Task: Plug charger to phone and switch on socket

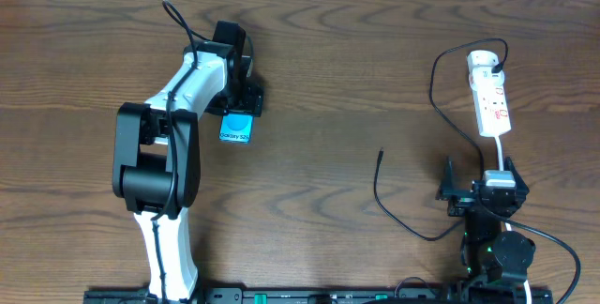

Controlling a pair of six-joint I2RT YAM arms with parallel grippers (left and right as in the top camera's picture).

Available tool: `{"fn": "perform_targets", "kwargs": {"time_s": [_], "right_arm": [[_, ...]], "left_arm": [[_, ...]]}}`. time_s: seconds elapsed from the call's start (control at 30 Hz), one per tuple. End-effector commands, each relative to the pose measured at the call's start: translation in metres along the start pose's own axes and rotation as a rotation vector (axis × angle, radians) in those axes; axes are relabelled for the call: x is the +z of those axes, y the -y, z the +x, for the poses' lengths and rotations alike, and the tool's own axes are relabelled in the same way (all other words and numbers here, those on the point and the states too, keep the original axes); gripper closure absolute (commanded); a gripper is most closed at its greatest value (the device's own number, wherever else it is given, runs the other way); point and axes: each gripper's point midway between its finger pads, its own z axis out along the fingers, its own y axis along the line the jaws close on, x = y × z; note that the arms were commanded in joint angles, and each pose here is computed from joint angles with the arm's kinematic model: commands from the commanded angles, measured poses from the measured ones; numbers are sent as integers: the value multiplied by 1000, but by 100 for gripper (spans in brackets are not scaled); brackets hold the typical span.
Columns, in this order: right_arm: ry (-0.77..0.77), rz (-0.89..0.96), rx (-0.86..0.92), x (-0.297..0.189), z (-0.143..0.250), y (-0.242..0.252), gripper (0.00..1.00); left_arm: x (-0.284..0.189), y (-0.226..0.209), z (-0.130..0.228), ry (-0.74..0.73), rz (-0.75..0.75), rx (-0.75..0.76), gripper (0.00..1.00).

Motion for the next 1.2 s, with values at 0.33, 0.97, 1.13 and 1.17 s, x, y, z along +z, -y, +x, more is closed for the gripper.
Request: {"fn": "perform_targets", "kwargs": {"time_s": [0.33, 0.97, 1.13, 1.17], "right_arm": [[1, -24, -12, 0, 0, -5, 1], [1, -24, -12, 0, 0, -5, 1], [1, -24, -12, 0, 0, -5, 1], [1, -24, -12, 0, 0, -5, 1]], "left_arm": [[7, -4, 7, -30, -8, 12, 14], [7, -13, 8, -33, -64, 13, 14], [7, -13, 8, -32, -64, 13, 14], [7, -13, 8, -32, -64, 13, 15]]}}
